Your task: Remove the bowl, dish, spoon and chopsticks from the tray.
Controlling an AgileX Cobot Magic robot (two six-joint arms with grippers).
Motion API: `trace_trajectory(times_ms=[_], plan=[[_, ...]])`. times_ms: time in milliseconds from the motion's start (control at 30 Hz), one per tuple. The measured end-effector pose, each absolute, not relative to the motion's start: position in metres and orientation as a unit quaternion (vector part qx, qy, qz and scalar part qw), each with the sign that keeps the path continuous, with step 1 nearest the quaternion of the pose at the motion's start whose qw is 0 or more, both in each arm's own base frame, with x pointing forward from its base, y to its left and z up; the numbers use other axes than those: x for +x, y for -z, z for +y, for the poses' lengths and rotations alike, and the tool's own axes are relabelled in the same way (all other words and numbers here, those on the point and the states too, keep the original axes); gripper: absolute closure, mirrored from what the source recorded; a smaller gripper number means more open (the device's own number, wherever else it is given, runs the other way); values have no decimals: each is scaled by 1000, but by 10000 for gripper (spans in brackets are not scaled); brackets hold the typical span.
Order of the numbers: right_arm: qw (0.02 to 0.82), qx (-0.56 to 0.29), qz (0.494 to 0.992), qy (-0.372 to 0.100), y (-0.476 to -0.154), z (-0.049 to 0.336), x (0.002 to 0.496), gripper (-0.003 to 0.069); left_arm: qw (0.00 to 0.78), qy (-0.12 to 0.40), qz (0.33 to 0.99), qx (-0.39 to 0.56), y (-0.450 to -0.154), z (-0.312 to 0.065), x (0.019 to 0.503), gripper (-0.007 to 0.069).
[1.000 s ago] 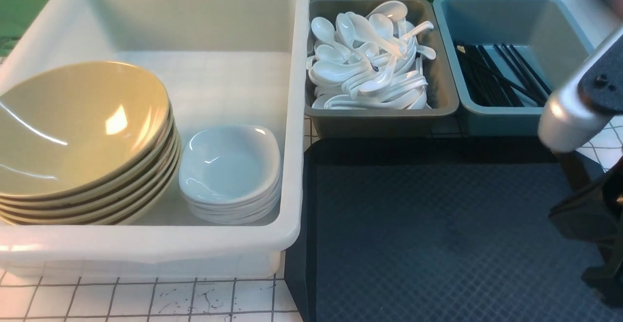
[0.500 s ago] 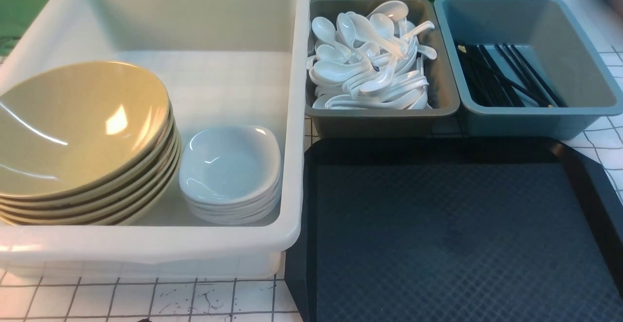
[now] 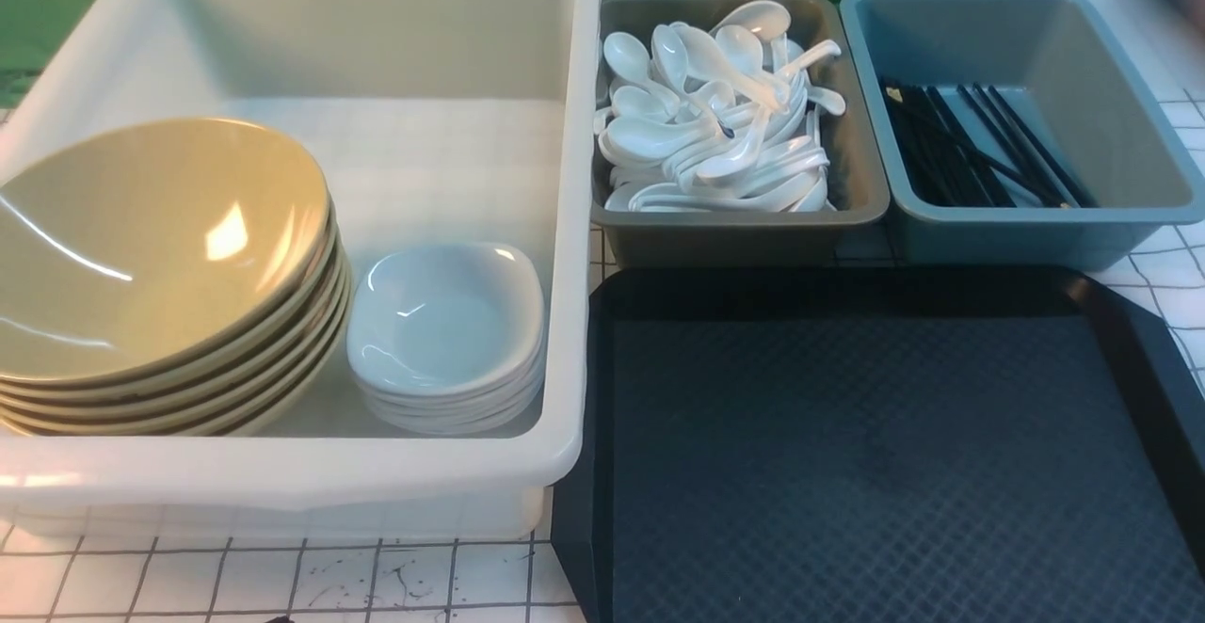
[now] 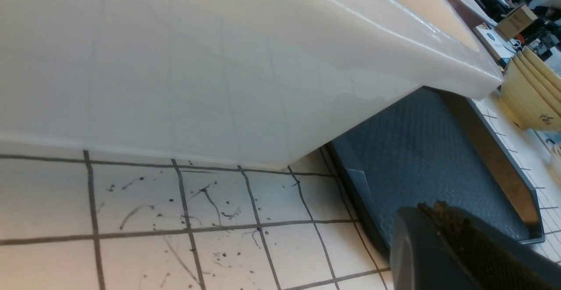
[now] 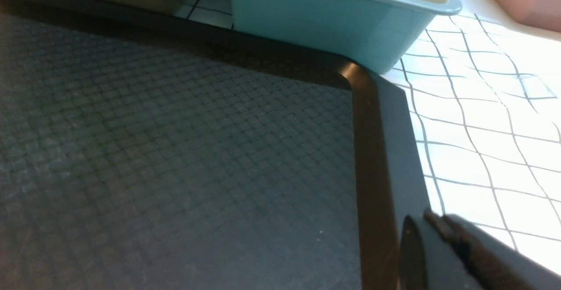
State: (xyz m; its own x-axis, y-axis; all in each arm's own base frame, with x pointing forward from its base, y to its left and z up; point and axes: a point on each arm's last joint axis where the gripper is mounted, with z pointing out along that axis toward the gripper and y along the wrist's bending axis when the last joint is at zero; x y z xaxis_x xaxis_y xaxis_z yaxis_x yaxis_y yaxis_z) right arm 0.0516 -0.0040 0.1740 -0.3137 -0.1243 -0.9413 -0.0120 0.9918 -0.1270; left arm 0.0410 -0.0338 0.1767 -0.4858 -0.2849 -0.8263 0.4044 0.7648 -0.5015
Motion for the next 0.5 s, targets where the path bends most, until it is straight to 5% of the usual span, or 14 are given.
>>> trace_trajectory(times_ms=[500], plan=[[585, -36, 809, 42, -174, -4, 52, 601, 506, 341, 792, 38, -177, -34, 41, 626]])
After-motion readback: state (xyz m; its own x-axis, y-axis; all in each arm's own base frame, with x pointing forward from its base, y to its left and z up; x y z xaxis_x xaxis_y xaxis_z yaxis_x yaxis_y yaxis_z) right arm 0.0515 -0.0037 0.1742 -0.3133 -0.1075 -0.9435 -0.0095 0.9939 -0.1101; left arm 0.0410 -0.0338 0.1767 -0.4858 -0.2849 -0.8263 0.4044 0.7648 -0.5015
